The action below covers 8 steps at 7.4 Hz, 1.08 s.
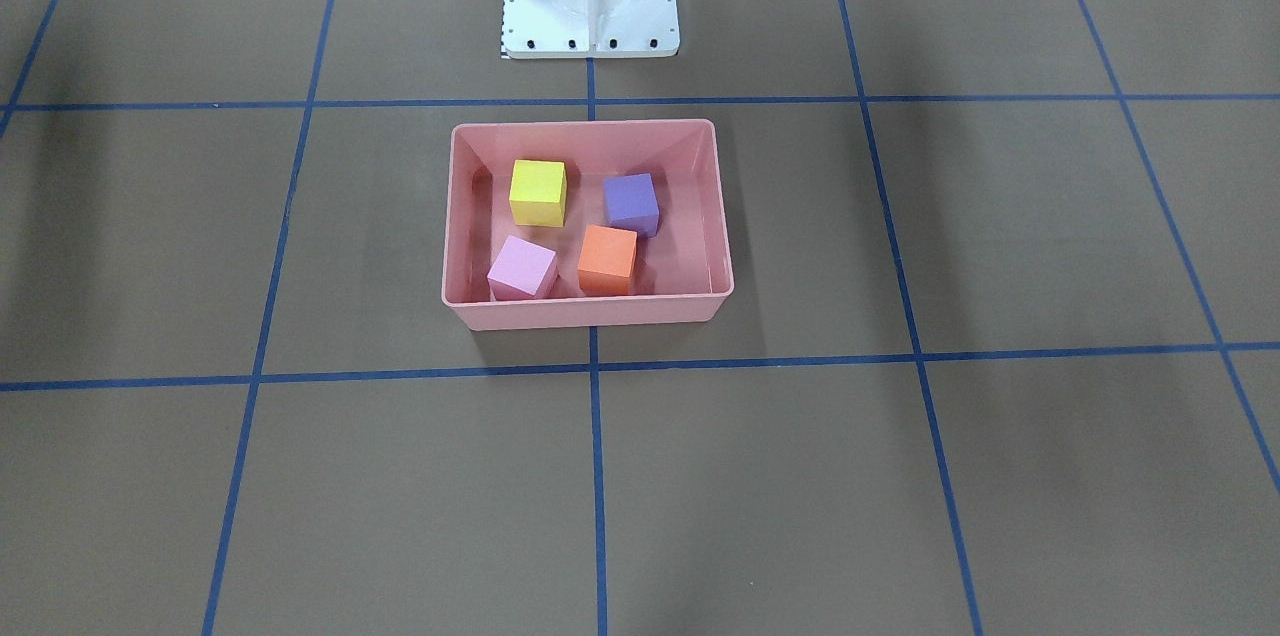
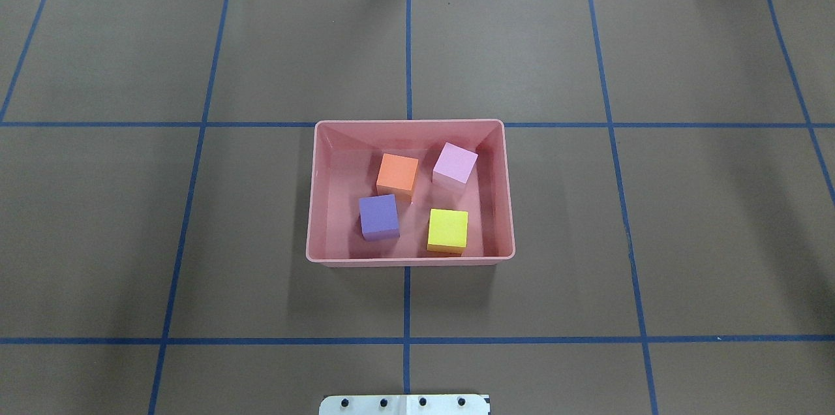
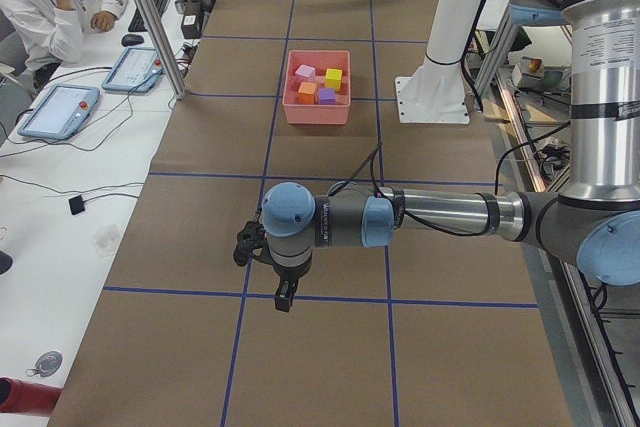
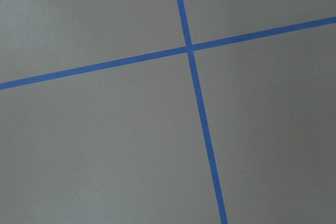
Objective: Place blocks into pink bin with both arms
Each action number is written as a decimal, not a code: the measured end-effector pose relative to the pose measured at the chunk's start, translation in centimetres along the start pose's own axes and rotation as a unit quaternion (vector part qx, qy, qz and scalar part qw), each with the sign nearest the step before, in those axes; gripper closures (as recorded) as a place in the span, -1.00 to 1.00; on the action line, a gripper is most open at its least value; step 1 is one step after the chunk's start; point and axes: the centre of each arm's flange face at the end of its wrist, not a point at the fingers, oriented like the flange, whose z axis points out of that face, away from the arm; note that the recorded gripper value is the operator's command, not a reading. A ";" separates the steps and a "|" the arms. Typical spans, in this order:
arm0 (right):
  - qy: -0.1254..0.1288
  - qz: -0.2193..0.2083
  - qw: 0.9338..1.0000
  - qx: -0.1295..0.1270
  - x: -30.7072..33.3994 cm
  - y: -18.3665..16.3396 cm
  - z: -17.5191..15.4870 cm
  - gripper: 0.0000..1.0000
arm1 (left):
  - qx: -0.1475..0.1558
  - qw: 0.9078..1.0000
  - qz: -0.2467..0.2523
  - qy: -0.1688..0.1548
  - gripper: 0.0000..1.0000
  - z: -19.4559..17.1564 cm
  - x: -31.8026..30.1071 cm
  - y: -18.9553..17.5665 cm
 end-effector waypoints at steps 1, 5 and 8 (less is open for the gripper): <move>0.000 0.001 1.000 -0.001 0.1 0.1 0.1 -0.99 | 0.000 1.000 0.001 0.000 -1.00 0.0 0.0 0.0; 0.000 0.007 1.000 -0.005 0.5 0.4 0.5 -0.99 | 0.000 1.000 0.001 0.000 -1.00 0.0 0.1 0.0; 0.000 0.010 1.000 -0.010 0.7 0.5 0.9 -0.99 | 0.000 1.000 0.000 0.000 -1.00 0.0 0.0 0.0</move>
